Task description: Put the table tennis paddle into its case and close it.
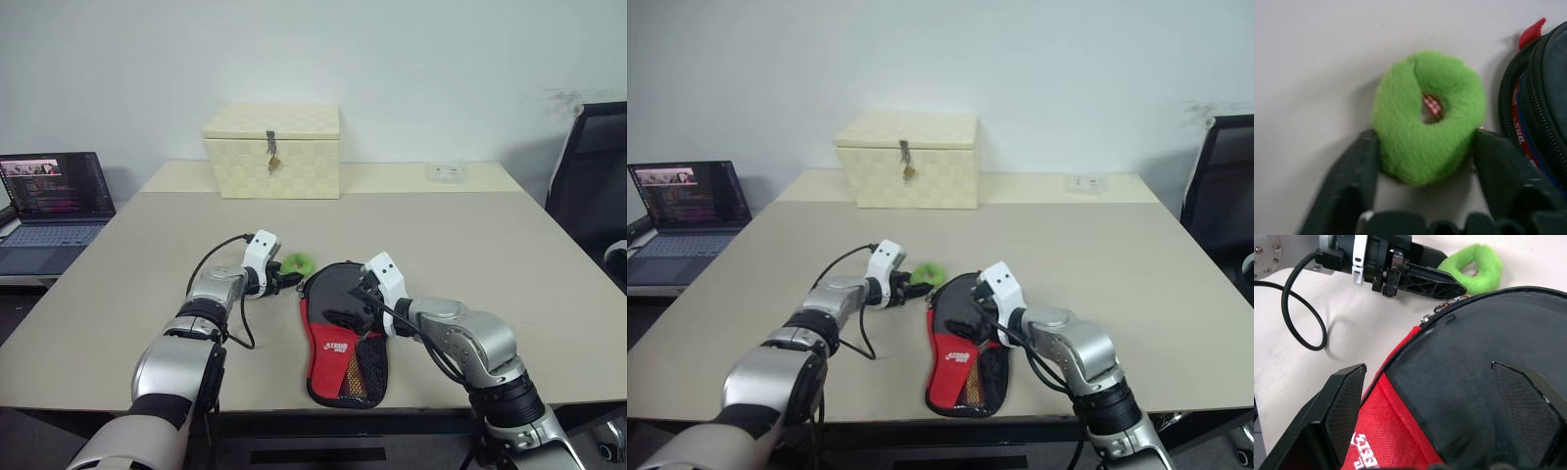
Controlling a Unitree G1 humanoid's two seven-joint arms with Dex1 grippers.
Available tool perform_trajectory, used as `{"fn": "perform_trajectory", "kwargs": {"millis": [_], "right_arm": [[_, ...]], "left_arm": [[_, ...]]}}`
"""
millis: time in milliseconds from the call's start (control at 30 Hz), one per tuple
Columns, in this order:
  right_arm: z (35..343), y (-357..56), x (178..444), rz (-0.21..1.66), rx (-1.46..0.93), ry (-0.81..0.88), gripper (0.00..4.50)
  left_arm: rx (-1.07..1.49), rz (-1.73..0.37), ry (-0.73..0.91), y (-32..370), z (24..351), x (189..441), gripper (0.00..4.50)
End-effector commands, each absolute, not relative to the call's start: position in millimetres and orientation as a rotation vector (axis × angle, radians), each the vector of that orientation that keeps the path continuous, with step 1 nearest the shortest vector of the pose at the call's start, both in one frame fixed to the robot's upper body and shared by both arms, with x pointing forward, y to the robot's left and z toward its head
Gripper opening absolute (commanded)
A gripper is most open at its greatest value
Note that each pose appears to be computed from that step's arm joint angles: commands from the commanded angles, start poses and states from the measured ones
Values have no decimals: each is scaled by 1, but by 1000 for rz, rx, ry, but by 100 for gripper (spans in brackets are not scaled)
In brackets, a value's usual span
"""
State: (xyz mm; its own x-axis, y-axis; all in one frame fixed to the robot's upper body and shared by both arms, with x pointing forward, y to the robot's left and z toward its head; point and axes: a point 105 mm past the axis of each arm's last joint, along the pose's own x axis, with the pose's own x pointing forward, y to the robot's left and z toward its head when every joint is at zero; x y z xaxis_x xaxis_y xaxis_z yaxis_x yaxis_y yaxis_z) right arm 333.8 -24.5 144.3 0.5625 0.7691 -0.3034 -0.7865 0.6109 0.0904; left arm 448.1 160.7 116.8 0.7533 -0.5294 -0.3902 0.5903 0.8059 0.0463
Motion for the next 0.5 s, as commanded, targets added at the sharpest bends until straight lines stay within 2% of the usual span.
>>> {"fn": "perform_trajectory", "kwargs": {"millis": [33, 133, 200, 333, 500], "right_arm": [[159, -16, 338, 927, -69, 263, 450], [156, -9, 340, 937, -71, 272, 450], [150, -6, 342, 941, -73, 288, 450], [115, -7, 351, 896, -132, 372, 450], [92, -19, 352, 861, -201, 422, 450]], "left_arm": [[168, -596, 389, 163, 112, 448, 150], [165, -589, 386, 165, 113, 448, 42], [167, -582, 384, 166, 113, 448, 2], [180, -549, 369, 168, 119, 452, 2], [224, -493, 342, 168, 127, 459, 2]]}}
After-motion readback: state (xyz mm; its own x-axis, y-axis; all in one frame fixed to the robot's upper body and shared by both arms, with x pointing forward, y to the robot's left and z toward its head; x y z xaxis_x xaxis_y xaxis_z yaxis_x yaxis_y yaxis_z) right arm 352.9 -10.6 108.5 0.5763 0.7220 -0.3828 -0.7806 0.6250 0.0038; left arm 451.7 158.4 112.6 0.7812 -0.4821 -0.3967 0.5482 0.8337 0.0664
